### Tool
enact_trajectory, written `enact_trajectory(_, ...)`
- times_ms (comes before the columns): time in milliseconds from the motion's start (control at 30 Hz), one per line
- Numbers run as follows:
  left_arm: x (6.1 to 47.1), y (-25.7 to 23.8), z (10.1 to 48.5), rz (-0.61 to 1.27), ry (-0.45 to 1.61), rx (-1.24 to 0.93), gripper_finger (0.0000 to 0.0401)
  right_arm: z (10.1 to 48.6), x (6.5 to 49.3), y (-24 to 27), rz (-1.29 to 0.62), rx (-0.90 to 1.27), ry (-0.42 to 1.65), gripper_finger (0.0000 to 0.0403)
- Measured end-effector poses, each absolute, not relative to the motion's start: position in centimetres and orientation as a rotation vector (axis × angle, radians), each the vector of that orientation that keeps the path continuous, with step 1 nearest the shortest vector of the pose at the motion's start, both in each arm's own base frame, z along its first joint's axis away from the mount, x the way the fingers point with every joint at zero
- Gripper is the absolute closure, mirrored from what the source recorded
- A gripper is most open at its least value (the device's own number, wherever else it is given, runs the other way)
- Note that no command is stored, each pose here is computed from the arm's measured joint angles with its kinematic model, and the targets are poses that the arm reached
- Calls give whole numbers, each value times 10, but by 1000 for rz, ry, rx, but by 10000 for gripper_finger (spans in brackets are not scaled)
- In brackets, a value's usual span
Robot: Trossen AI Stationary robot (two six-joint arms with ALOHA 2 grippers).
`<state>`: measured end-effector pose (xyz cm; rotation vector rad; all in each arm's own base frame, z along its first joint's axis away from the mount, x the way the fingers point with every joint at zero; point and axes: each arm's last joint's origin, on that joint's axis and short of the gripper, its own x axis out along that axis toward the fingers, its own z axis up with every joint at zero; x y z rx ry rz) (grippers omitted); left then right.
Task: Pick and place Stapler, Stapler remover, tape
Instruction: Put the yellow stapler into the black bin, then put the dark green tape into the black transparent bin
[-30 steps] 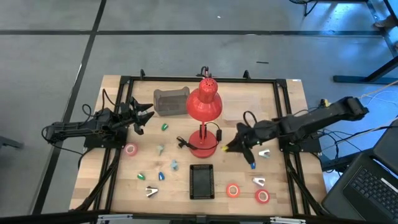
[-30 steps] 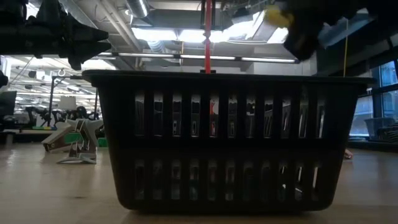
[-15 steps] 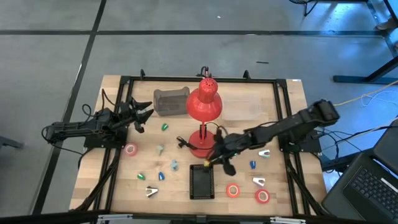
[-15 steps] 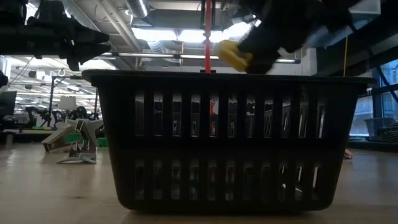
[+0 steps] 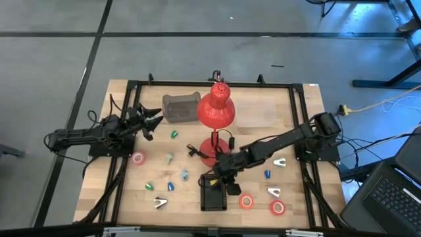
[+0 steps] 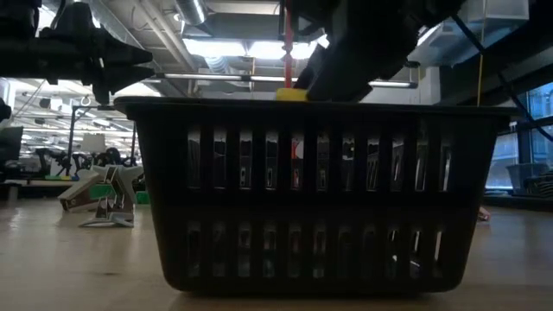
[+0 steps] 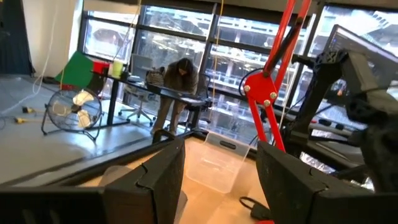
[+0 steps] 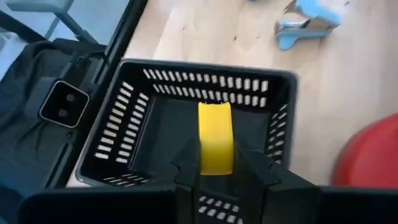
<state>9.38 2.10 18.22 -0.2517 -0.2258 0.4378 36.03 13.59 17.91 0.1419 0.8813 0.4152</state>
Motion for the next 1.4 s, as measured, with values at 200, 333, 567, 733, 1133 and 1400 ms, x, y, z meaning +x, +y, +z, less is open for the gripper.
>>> enact_trajectory(200,95,20,180,395,-206,-285,212,174,361,145,419,145,866,327)
enact_trajectory(333,95,19,180,355,-205,-300,212,177,364,145,399,184,836,256)
enact_trajectory(567,96,18,179,330,-193,-324,212,179,365,145,394,217,825,171)
enact_trajectory(733,96,18,179,331,-191,-324,212,178,364,147,398,213,833,158)
enact_trajectory(1133,88,23,174,588,146,-202,212,193,335,137,238,233,1041,168)
enact_trajectory(1400,90,26,182,769,407,-304,212,217,284,133,-173,151,1176,182)
